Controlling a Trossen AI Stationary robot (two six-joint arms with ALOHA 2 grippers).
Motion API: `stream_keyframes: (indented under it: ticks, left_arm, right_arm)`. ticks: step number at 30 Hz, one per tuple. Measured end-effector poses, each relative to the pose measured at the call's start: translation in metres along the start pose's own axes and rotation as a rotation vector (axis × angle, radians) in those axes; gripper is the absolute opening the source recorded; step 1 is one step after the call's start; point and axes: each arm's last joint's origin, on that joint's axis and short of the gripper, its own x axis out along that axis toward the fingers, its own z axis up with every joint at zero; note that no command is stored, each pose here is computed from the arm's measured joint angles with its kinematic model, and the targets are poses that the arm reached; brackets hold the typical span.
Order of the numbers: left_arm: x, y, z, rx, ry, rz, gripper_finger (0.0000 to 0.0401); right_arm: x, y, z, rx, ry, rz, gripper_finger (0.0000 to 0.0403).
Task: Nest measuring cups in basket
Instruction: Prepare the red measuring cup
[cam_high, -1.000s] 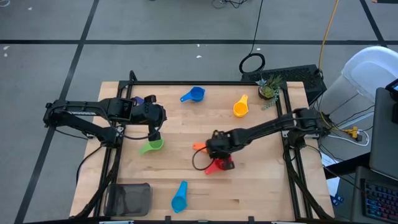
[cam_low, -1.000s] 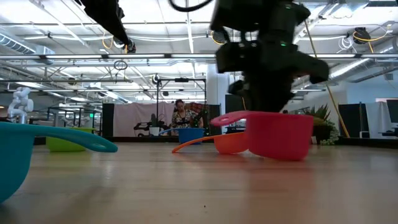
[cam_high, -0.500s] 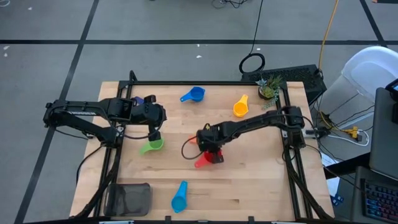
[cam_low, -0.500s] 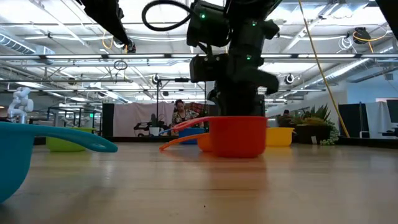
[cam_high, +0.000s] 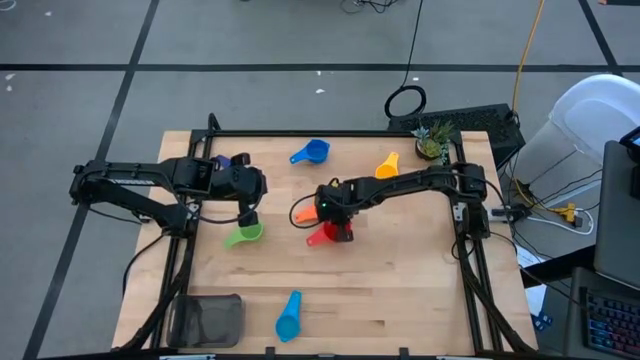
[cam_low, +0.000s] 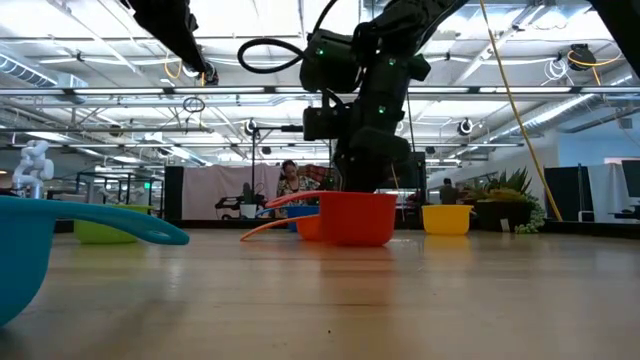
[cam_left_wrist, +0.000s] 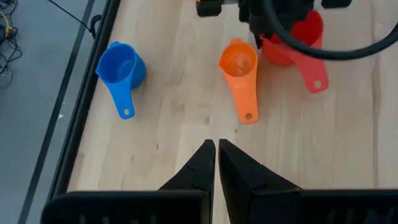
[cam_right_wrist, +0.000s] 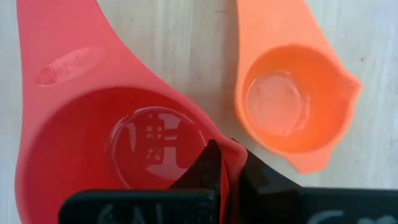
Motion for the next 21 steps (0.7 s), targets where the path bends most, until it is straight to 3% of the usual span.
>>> stream_keyframes:
  ticks: [5,8,17,21]
  left_arm:
    - [0.000,0.000,0.000,-0.005,0.001,0.000,0.0026]
    - [0.000,0.000,0.000,-0.005,0.001,0.000,0.0026]
    - [0.000,0.000,0.000,-0.011,0.003,0.000,0.0026]
    - [0.000,0.000,-0.001,-0.011,0.007,0.000,0.0026]
  right_arm:
    - [0.000,0.009,0.002,-0.020,-0.007,0.026,0.0002]
    - [-0.001,0.012,0.004,-0.030,-0.033,0.025,0.0022]
    - [-0.002,0.019,0.007,-0.014,-0.053,0.054,0.0174]
    - [-0.023,0.018,0.007,-0.018,-0.086,0.050,0.0226]
